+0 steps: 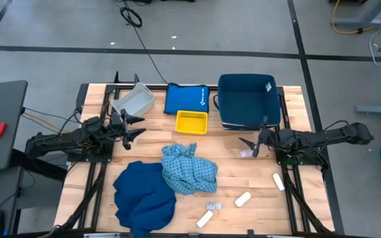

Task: Pick & place medical supplies in basket/bin
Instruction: Put the top transparent pill bottle into the gray bin

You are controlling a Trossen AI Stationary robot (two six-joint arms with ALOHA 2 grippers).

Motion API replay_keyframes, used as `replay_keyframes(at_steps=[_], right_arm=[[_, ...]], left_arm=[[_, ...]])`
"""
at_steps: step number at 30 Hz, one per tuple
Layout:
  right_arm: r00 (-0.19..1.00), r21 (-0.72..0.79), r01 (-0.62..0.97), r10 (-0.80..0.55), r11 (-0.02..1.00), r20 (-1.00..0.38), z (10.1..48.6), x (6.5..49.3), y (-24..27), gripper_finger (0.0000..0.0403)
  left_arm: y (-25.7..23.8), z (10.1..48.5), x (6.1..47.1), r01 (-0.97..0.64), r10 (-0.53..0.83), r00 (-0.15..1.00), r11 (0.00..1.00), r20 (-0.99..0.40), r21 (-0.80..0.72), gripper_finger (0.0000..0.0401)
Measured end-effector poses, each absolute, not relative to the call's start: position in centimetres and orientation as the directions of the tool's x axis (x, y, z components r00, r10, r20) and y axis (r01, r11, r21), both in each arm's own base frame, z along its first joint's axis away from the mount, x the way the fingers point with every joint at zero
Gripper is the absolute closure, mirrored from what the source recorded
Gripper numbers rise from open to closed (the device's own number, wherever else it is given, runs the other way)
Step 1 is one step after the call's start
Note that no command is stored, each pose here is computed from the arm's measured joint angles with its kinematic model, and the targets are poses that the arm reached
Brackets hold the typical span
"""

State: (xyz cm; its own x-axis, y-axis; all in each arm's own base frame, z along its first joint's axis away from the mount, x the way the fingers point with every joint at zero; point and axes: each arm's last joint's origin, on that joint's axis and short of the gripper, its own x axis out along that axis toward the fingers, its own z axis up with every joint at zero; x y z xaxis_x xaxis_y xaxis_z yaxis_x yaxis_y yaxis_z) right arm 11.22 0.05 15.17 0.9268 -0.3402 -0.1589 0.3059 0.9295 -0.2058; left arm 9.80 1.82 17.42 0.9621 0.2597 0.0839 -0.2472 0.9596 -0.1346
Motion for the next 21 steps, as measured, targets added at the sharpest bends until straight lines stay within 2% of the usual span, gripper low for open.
replay_keyframes(at_steps=[3, 8, 16, 21], right_arm=[[0.946, -0.1, 0.267, -0.281, 0.958, -0.162, 15.19, 11.28, 0.22, 0.0094], [0.963, -0.048, 0.21, -0.215, 0.977, -0.163, 15.2, 11.33, 0.41, 0.0094], [0.971, 0.149, 0.227, -0.211, 0.963, -0.115, 15.68, 11.4, 0.43, 0.0094], [0.978, 0.2, 0.192, -0.17, 0.961, -0.123, 15.63, 11.53, 0.56, 0.0094]], left_arm=[[1.7, 17.24, 9.84, -0.212, 0.221, 0.973, 0.97, 0.065, -0.115, 0.0145], [1.7, 17.16, 9.85, -0.213, 0.219, 0.974, 0.973, 0.058, -0.094, 0.0145], [1.75, 17.17, 9.84, -0.235, 0.236, 0.97, 0.972, 0.058, -0.031, 0.0145], [1.75, 17.15, 9.84, -0.235, 0.236, 0.97, 0.972, 0.056, -0.02, 0.0145]])
